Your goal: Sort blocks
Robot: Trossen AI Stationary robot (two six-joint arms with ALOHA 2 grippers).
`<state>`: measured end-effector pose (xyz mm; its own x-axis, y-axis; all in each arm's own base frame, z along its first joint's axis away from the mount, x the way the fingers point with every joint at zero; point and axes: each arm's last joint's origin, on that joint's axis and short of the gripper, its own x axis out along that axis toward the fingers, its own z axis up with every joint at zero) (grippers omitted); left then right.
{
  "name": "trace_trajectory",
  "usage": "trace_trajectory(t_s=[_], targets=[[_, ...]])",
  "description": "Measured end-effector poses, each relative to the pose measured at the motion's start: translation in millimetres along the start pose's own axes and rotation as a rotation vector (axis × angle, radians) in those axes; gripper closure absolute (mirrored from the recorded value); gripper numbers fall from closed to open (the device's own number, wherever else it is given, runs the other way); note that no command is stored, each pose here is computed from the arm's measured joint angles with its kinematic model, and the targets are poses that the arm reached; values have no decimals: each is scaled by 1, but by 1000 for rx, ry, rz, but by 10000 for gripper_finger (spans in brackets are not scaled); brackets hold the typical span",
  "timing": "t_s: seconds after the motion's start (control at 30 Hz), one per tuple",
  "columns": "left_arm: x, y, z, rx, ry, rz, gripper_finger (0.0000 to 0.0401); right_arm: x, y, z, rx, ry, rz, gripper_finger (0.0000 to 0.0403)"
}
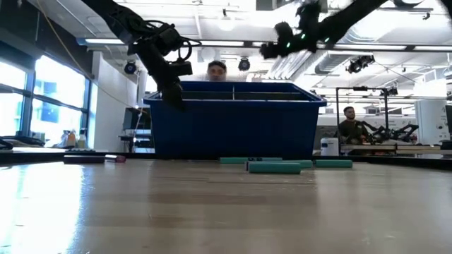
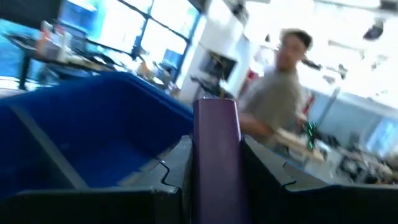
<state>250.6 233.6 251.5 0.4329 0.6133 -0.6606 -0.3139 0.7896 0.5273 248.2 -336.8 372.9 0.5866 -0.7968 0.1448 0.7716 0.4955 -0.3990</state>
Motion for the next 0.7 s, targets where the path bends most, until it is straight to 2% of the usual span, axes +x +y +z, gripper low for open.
trace_trajectory(t_s=[0.1, 0.2, 0.33, 0.43, 0.57, 0.7], targets=[[0, 0, 0, -1, 0, -1, 277, 36, -18, -20, 59, 58, -34, 316], [0, 0, 0, -26, 1, 1, 277, 63, -36, -29, 99, 104, -77, 313], [0, 0, 0, -44, 1, 2, 277, 84, -50, -42, 176, 233, -92, 249], [0, 0, 0, -28, 1, 2, 277, 88, -54, -42, 185, 333, -67, 195], [0, 0, 0, -22, 1, 3, 277, 83, -54, -22, 145, 370, 45, 159], [0, 0, 0, -21, 0, 3, 277, 68, -34, 12, 97, 333, 288, 153]])
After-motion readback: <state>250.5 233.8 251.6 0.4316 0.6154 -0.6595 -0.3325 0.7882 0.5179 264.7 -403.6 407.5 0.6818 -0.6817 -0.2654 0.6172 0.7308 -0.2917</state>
